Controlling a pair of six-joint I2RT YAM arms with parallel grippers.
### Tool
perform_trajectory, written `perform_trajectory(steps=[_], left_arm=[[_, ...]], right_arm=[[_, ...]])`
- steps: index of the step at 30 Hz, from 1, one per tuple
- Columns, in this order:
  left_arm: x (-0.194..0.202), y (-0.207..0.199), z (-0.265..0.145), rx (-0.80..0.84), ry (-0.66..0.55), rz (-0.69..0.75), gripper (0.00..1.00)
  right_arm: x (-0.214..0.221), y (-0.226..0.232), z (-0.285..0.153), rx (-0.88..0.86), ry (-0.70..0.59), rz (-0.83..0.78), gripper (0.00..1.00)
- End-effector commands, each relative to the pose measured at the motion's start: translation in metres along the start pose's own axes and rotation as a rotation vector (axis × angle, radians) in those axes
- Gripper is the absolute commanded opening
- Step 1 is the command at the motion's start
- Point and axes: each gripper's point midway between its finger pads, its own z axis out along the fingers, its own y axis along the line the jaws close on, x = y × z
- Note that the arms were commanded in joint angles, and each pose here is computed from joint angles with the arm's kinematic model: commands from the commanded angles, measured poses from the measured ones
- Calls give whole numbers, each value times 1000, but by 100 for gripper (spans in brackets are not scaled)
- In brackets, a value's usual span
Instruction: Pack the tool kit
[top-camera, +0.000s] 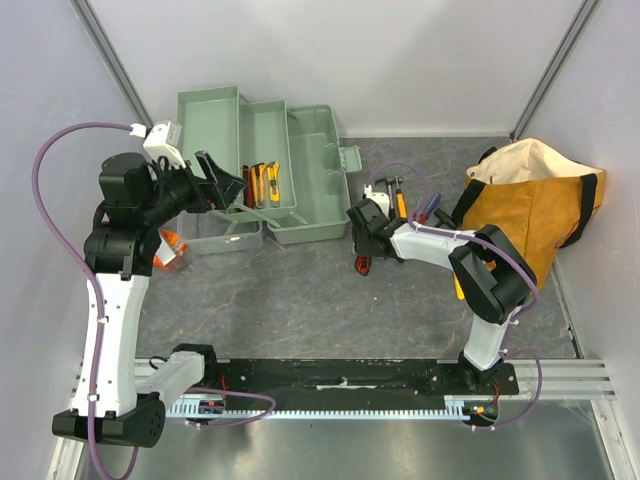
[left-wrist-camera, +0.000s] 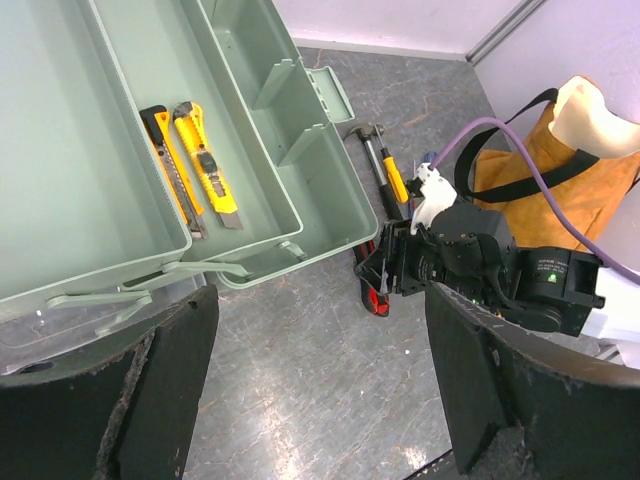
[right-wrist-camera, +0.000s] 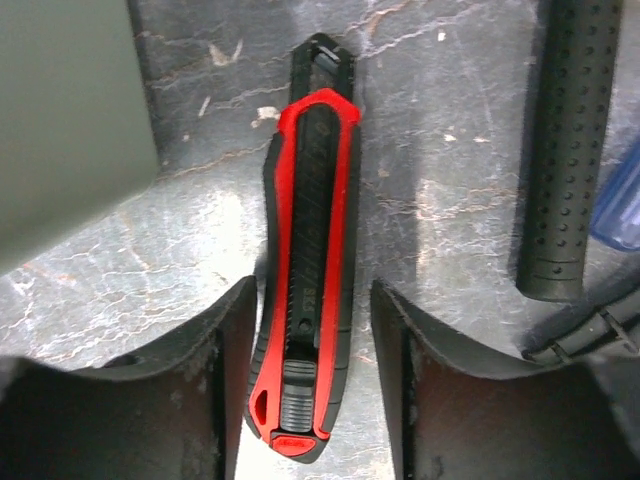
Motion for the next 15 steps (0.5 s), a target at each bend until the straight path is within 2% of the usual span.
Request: perform_trajectory(steps=[1, 10, 15], left_arm=[[-8, -8, -4, 28, -36, 2, 89], [-8, -8, -4, 26, -38, 13, 89], [-9, -9, -7, 24, -42, 18, 89]], right_arm=[[20, -26, 4, 121, 32, 10, 53], [-4, -29, -7, 149, -37, 14, 22], [-50, -25, -36, 145, -144, 48, 19]])
